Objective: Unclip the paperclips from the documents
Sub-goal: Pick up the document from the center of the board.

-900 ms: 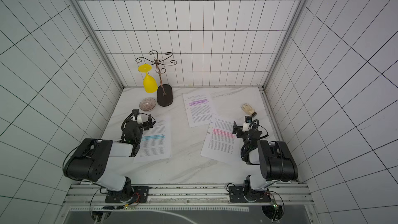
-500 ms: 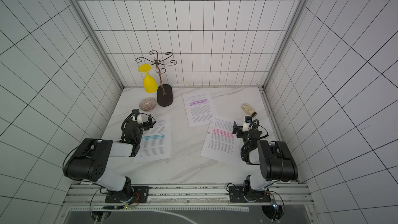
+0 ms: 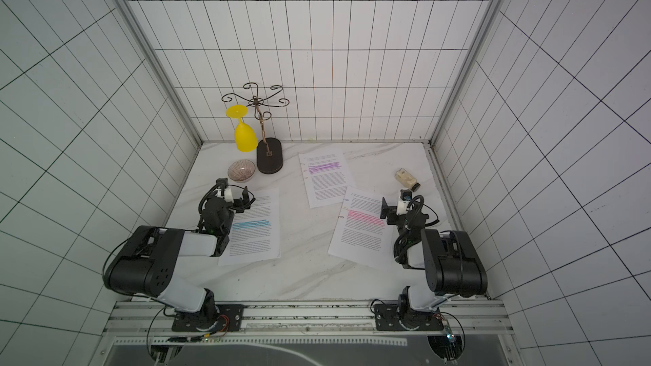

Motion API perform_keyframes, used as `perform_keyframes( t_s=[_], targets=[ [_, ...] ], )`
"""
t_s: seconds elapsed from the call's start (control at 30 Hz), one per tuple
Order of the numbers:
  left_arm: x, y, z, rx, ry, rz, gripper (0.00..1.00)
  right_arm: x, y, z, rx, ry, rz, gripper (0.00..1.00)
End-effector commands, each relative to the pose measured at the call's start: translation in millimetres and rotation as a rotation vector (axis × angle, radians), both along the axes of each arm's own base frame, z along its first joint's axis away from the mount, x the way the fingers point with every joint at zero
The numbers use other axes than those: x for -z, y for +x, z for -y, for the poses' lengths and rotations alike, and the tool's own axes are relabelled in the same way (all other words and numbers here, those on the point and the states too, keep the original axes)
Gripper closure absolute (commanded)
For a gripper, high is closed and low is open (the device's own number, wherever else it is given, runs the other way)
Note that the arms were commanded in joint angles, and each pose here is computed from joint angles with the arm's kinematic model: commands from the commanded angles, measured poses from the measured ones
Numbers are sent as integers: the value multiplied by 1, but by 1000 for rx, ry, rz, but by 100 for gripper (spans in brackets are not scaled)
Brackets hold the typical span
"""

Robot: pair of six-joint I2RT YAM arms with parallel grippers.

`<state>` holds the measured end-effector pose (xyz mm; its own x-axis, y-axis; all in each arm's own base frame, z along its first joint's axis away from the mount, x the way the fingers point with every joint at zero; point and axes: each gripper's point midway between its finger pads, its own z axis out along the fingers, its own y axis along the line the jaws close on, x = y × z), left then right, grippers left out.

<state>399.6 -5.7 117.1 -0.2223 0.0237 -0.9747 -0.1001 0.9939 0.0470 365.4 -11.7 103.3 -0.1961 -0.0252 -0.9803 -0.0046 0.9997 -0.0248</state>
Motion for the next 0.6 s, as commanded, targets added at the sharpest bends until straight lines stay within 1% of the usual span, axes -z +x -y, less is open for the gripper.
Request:
perform_keyframes(
  t_s=[0.0,0.03,0.07,0.1,0.13,0.17,0.2,0.23,0.27,0.3,0.33,0.4,0.43,0.5,0.57],
  targets=[
    [-8,5,0,-7,-3,36,2,-27,19,16,79,20,73,2],
    [-9,3,-1,-12,-2,42,2,-28,21,20,104,25,64,2],
    [-22,3,-12,-79,-4,93,4,-30,25,25,131,32,39,2],
    [-31,6,-29,-193,-17,71,3,-32,31,30,161,42,-13,2],
    [-34,8,-48,-322,-39,-22,3,-32,38,34,193,57,-90,2],
    [-39,11,-59,-393,-55,-105,2,-36,43,38,225,80,-135,2],
    [-44,14,-61,-409,-55,-195,2,-39,47,40,257,119,-189,2],
    [-54,19,-58,-401,-54,-239,3,-40,50,39,274,160,-248,2],
    [-59,23,-50,-359,-72,-279,3,-43,53,32,264,186,-289,2],
    [-68,27,-37,-292,-106,-311,5,-45,56,18,221,198,-328,2],
    [-72,29,-20,-209,-142,-349,5,-49,56,4,179,189,-359,2],
    [-80,28,9,-116,-204,-402,6,-55,54,-23,117,167,-401,1],
    [-82,26,29,-57,-215,-433,8,-58,52,-36,76,173,-417,2],
    [-80,19,66,29,-195,-500,8,-59,45,-57,-15,210,-455,2],
    [-71,8,104,102,-163,-572,7,-57,37,-66,-50,266,-493,2]
  ],
)
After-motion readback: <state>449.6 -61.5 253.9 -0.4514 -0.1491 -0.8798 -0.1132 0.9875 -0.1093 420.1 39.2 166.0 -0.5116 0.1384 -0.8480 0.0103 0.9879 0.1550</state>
